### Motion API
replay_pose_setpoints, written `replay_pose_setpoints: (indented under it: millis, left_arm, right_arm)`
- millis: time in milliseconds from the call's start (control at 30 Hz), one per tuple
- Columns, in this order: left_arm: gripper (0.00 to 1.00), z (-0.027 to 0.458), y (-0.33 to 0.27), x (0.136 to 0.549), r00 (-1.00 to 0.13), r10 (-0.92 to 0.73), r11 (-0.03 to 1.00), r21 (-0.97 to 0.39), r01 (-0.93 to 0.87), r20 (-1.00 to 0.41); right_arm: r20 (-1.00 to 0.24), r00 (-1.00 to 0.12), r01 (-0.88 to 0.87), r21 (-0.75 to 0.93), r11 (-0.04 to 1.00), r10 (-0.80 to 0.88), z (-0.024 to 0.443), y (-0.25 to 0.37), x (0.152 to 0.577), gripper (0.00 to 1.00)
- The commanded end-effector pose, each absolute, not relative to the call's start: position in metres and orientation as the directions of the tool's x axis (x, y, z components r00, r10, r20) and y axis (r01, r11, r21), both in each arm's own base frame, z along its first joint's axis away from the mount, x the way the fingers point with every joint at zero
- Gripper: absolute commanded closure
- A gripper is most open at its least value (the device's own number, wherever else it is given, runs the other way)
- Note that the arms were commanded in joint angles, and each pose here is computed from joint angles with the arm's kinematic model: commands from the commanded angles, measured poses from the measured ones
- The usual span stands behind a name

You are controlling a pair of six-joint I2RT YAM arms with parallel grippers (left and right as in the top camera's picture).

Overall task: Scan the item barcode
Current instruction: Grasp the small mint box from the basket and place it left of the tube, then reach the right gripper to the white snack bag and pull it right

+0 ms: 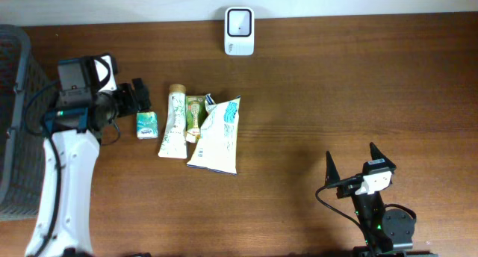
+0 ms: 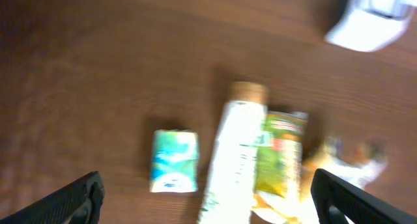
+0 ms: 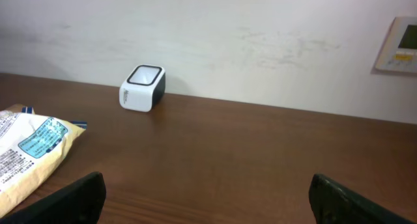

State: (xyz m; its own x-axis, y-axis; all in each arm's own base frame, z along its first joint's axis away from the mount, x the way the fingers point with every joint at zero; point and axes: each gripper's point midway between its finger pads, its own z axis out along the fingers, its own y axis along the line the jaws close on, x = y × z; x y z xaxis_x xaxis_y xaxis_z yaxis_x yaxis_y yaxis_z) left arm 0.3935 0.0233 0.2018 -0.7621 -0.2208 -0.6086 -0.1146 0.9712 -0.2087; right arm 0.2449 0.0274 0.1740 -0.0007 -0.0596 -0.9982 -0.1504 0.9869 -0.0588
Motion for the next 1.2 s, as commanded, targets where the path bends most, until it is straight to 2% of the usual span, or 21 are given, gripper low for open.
replay_pose_setpoints:
  millis: [0,133,200,333,400,467,567,633,767,867,967,1000,1067,1100,1167]
  left_arm:
    - [0.01,0.228,-0.005,0.388,-0.739,-0.136,0.966,-0.254,0.049,-0.66]
    - [0.01,0.228,-0.003,0.387,-0.738,-0.136,0.968,-0.246,0.041,-0.66]
    - [0.01,0.228,-0.003,0.387,-0.738,-0.136,0.968,-0.246,0.041,-0.66]
    - [0.01,0.228,-0.003,0.387,-0.738,-0.136,0.968,-0.246,0.041,-0.66]
    - [0.01,0.228,-0.003,0.387,-0.738,-0.136,0.968,-0.246,0.041,-0.66]
    - [0.01,0.228,-0.003,0.387,-0.739,-0.136,0.968,-0.246,0.041,-0.66]
    - [0.01,0.228,-0.003,0.387,-0.739,-0.136,0.968,-0.246,0.041,-0.66]
    - [0.01,0.228,-0.003,0.387,-0.739,-0.136,0.968,-0.246,0.041,-0.66]
    - [0.01,0.228,-0.003,0.387,-0.739,-0.136,0.968,-0.246,0.041,-0.66]
    - [0.01,0.228,-0.003,0.387,-0.738,-0.136,0.968,-0.246,0.041,-0.66]
    - [0.01,0.23,-0.002,0.39,-0.729,-0.134,0.97,-0.24,0.042,-0.671]
    - [0.01,0.235,0.012,0.397,-0.7,-0.133,0.983,-0.184,-0.002,-0.702]
    - [0.01,0.238,0.061,0.399,-0.667,-0.14,0.982,-0.014,-0.19,-0.732]
    - [0.01,0.24,0.071,0.399,-0.668,-0.088,0.982,0.047,-0.182,-0.739]
    - [0.01,0.241,0.076,0.4,-0.683,0.074,0.985,0.16,-0.063,-0.727]
  right_arm:
    - [-0.998,-0.012,-0.17,-0.059,0.984,-0.062,0.169,0.031,0.244,0.02]
    - [-0.998,0.01,-0.396,-0.058,0.916,-0.059,0.171,0.07,0.233,0.01]
    - [-0.996,0.081,-0.492,-0.08,0.867,-0.046,0.189,0.087,0.224,0.01]
    - [-0.998,0.061,-0.563,-0.022,0.826,0.014,0.234,0.098,0.218,0.01]
    - [-1.0,-0.022,-0.616,0.023,0.787,0.012,0.253,0.108,0.223,0.01]
    - [-0.978,-0.207,-0.667,0.147,0.731,0.008,0.268,0.12,0.24,0.02]
    - [-0.915,-0.404,-0.652,0.288,0.702,0.0,0.284,0.127,0.268,0.02]
    - [-0.851,-0.519,-0.65,0.336,0.682,-0.075,0.288,0.14,0.292,0.01]
    - [-0.688,-0.683,-0.627,0.379,0.681,-0.246,0.264,0.192,0.334,0.02]
    - [-0.663,-0.68,-0.673,0.395,0.625,-0.314,0.246,0.237,0.358,0.02]
    - [-0.669,-0.689,-0.699,0.51,0.501,-0.28,0.228,0.29,0.373,0.02]
    - [-0.679,-0.675,-0.717,0.513,0.471,-0.288,0.222,0.302,0.375,0.02]
    - [-0.668,-0.672,-0.715,0.471,0.516,-0.321,0.196,0.316,0.382,0.01]
    - [-0.658,-0.673,-0.703,0.426,0.57,-0.338,0.182,0.316,0.387,0.0]
    - [-0.655,-0.665,-0.675,0.323,0.663,-0.359,0.168,0.318,0.395,0.06]
